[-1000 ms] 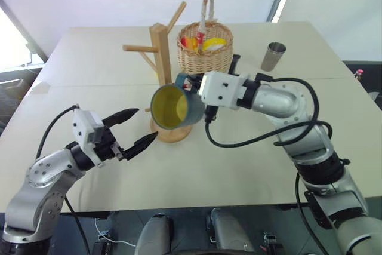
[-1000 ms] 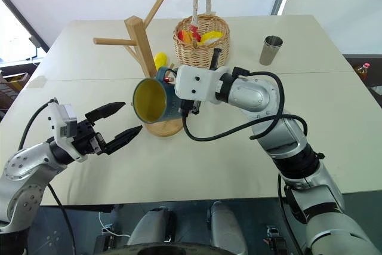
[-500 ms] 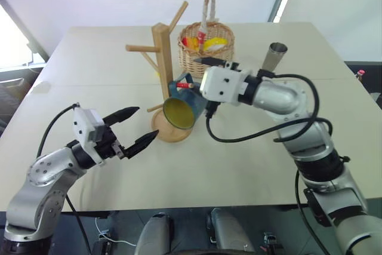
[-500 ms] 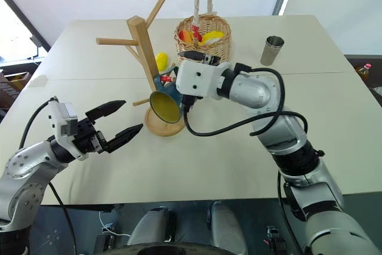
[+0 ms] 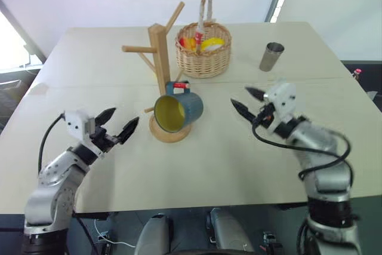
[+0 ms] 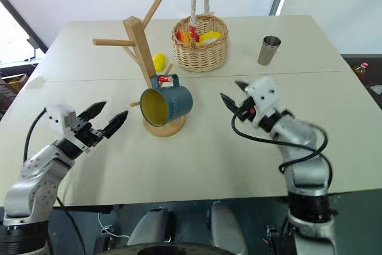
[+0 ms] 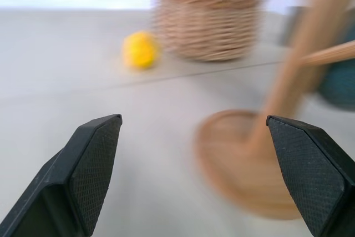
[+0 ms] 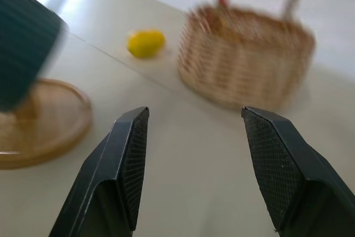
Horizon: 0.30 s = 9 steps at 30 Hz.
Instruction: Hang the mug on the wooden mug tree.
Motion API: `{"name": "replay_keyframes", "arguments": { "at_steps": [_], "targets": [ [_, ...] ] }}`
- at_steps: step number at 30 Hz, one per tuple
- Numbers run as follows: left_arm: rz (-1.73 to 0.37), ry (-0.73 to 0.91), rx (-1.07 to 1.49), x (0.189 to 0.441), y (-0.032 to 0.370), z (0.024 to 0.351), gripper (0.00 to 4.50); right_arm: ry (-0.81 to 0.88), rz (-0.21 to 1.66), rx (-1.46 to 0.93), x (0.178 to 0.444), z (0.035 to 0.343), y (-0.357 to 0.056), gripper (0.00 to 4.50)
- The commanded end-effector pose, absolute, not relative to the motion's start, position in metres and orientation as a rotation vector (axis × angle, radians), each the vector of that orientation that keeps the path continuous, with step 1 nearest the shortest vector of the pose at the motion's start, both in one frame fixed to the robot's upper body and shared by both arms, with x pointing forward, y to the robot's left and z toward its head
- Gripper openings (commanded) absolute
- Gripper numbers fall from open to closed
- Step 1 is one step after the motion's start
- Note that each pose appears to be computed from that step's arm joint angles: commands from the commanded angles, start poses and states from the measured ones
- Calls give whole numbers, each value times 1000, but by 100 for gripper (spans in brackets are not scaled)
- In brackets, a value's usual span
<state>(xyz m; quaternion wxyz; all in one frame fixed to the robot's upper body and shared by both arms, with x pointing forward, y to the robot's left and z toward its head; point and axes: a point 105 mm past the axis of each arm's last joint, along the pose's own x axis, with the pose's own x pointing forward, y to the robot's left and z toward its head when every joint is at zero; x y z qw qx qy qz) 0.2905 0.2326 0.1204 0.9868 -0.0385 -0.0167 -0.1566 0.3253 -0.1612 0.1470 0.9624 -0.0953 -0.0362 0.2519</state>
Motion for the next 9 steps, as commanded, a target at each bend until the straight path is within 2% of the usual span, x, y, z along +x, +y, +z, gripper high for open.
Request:
{"name": "replay_keyframes", "arguments": {
  "at_steps": [1, 4, 9],
  "targets": [
    [-121, -56, -41, 289, 262, 116, 450, -155, 447, -158, 330, 149, -163, 276],
    [-41, -34, -40, 287, 270, 103, 450, -150, 446, -135, 334, 138, -159, 276],
    [-17, -45, -40, 283, 269, 101, 450, -144, 463, -140, 340, 129, -154, 276]
  ]
}}
